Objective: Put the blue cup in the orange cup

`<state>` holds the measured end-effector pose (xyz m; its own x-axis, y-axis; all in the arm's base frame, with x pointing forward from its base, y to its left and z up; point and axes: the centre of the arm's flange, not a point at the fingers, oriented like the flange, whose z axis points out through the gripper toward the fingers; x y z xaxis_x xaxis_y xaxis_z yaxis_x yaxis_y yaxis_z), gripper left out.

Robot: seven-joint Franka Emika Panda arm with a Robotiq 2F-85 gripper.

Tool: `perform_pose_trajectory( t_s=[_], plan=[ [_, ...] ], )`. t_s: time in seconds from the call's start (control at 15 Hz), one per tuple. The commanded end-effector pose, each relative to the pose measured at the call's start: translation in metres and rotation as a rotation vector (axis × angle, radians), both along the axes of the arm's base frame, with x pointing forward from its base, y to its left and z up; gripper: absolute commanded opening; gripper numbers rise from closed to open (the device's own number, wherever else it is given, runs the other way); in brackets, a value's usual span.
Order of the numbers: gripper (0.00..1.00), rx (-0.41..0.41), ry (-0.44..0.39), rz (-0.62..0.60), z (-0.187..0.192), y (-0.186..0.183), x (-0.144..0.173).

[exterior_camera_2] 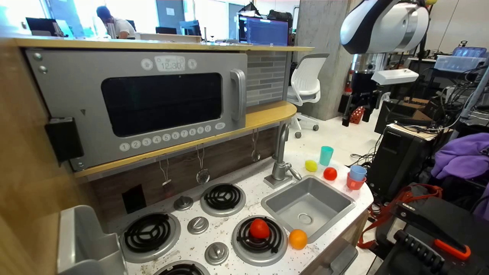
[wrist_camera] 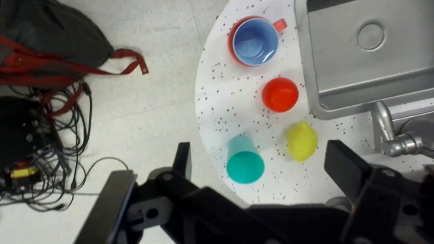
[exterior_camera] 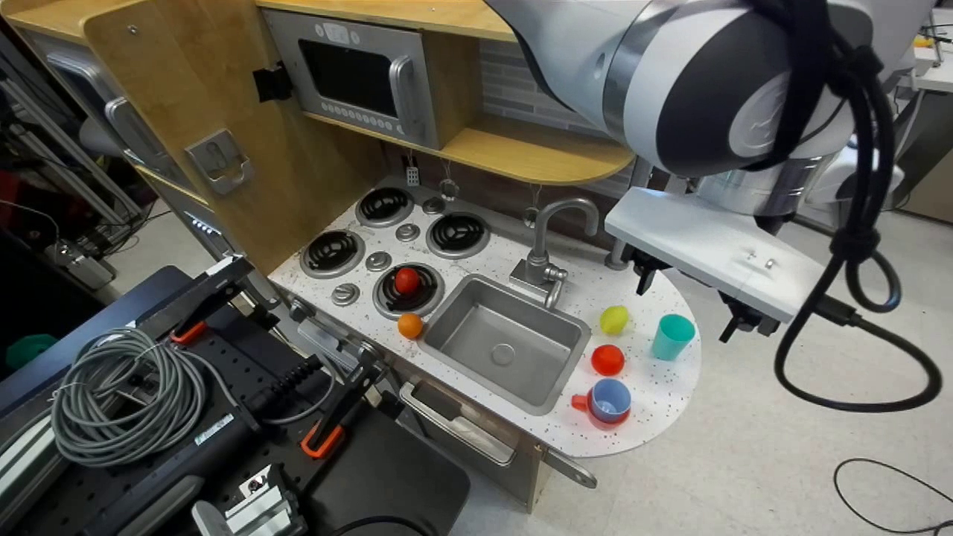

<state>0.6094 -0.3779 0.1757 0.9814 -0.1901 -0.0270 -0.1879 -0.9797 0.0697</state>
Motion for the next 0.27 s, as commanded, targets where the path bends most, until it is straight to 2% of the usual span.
perform_pose_trajectory(
  t_s=[0.0, 0.2],
  plan=[
    [1.00, -0.016, -0.029, 0.022, 0.011, -0.001, -0.004],
    [1.00, -0.021, -0.047, 0.047, 0.035, 0.003, -0.017]
  ],
)
